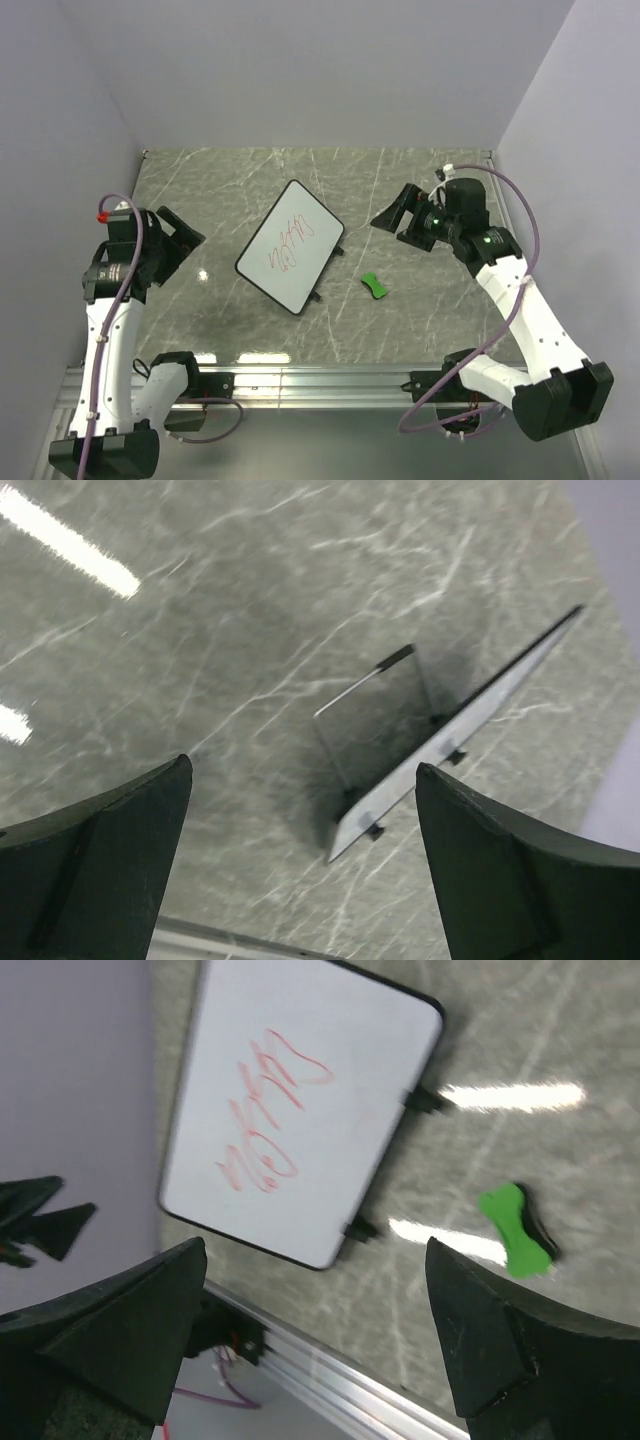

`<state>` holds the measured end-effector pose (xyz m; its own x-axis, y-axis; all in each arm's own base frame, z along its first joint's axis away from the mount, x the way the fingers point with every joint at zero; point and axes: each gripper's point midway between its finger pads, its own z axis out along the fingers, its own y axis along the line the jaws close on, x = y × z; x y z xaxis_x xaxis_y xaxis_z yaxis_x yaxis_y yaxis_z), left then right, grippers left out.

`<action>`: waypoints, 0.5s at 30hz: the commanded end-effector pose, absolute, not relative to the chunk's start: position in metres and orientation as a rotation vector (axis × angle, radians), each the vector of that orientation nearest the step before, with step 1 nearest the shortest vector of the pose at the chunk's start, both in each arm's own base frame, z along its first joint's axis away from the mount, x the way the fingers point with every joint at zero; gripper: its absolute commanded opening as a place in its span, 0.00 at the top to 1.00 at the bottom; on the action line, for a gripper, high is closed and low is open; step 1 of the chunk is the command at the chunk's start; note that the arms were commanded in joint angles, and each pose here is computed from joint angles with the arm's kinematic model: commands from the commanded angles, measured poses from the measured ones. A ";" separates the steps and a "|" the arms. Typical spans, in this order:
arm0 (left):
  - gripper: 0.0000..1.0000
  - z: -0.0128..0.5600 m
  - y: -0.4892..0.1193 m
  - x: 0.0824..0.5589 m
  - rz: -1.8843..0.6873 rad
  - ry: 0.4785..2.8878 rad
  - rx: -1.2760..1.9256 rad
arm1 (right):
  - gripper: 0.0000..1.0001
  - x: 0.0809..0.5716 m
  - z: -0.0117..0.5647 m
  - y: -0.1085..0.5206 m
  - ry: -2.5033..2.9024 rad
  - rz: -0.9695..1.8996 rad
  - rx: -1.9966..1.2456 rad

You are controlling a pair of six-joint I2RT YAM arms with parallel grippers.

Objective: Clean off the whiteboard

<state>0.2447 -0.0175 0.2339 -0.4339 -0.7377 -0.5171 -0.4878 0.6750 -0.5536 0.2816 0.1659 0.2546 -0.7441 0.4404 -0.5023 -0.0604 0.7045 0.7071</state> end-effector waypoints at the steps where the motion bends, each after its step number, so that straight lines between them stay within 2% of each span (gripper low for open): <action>1: 0.03 0.221 -0.012 0.234 -0.345 2.146 -0.941 | 0.03 0.266 0.219 0.155 2.393 0.826 0.245; 7: 0.04 0.197 -0.007 0.220 -0.266 2.172 -0.925 | 0.03 0.254 0.155 0.146 2.599 0.590 0.131; 15: 0.07 0.189 -0.015 0.213 -0.310 2.181 -0.897 | 0.10 0.252 0.069 0.137 2.862 0.247 -0.086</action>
